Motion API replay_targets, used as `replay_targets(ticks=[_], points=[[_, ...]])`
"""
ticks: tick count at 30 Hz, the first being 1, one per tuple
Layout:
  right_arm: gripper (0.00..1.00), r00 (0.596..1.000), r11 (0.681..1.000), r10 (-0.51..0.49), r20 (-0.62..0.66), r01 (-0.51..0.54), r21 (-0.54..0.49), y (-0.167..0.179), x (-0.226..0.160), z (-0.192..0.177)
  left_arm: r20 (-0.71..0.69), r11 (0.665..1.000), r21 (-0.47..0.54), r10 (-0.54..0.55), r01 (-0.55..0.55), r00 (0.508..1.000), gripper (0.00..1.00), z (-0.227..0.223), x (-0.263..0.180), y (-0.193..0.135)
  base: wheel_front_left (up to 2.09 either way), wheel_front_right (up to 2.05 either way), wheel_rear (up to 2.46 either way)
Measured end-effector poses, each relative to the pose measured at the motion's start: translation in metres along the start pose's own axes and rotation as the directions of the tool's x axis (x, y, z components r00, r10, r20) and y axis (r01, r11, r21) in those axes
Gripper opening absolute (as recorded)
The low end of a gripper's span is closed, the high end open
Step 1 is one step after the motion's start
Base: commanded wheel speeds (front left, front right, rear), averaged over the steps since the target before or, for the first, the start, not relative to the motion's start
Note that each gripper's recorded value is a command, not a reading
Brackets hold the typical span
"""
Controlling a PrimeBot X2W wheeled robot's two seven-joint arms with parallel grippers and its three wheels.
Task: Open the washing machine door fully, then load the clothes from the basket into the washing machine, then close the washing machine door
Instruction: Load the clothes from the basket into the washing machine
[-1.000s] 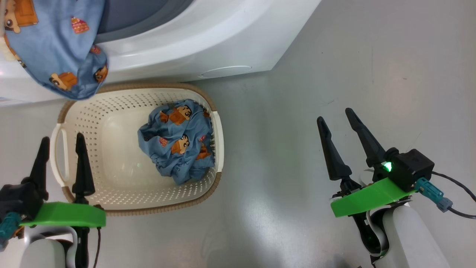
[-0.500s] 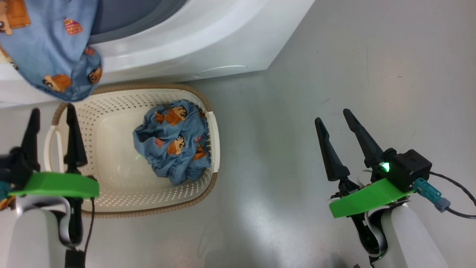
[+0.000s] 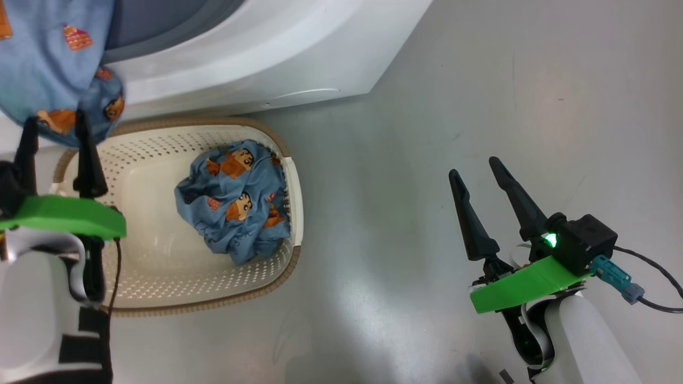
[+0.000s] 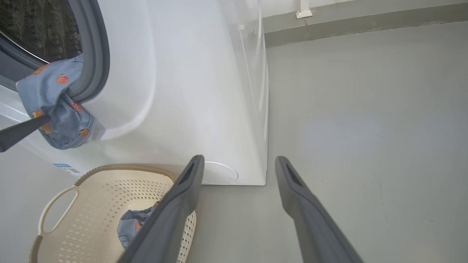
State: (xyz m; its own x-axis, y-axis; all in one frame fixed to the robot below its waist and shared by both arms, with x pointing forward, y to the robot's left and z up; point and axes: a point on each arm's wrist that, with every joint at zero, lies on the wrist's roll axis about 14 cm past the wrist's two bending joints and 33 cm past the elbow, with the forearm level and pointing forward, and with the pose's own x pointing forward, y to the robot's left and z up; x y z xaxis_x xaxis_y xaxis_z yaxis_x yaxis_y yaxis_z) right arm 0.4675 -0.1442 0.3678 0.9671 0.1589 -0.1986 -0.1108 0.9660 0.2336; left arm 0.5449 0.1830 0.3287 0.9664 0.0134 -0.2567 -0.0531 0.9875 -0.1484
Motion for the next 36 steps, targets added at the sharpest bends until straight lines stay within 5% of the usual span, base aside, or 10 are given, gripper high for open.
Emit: replay_targets(ticks=[14,16,17,18,36], points=[[1.0,1.0,1.0,-0.025,-0.01,0.025,-0.001,-0.009,-0.004,-0.003,-0.071,1.0,0.0,-0.015,0.015,0.997,0.95,-0.014,0.029,-0.001,0.0,0.0,0.0],[1.0,1.0,1.0,-0.024,-0.01,0.024,-0.001,-0.009,-0.004,-0.003,-0.058,1.0,0.009,-0.024,0.025,0.998,0.49,-0.008,0.033,-0.002,0.0,0.0,0.0],[1.0,1.0,1.0,-0.024,-0.01,0.024,-0.001,-0.008,-0.004,-0.003,-0.052,0.999,0.011,-0.037,0.037,0.998,0.13,-0.006,0.034,-0.004,0.0,0.0,0.0],[1.0,1.0,1.0,-0.024,-0.009,0.024,0.0,-0.008,-0.004,-0.002,-0.044,0.999,0.011,-0.043,0.044,0.998,0.0,-0.003,0.035,-0.006,0.0,0.0,0.0],[1.0,1.0,1.0,0.003,0.012,-0.003,0.011,0.003,-0.006,0.008,0.189,0.964,0.152,-0.243,0.216,0.951,0.0,0.091,0.028,-0.058,0.0,0.0,0.0]])
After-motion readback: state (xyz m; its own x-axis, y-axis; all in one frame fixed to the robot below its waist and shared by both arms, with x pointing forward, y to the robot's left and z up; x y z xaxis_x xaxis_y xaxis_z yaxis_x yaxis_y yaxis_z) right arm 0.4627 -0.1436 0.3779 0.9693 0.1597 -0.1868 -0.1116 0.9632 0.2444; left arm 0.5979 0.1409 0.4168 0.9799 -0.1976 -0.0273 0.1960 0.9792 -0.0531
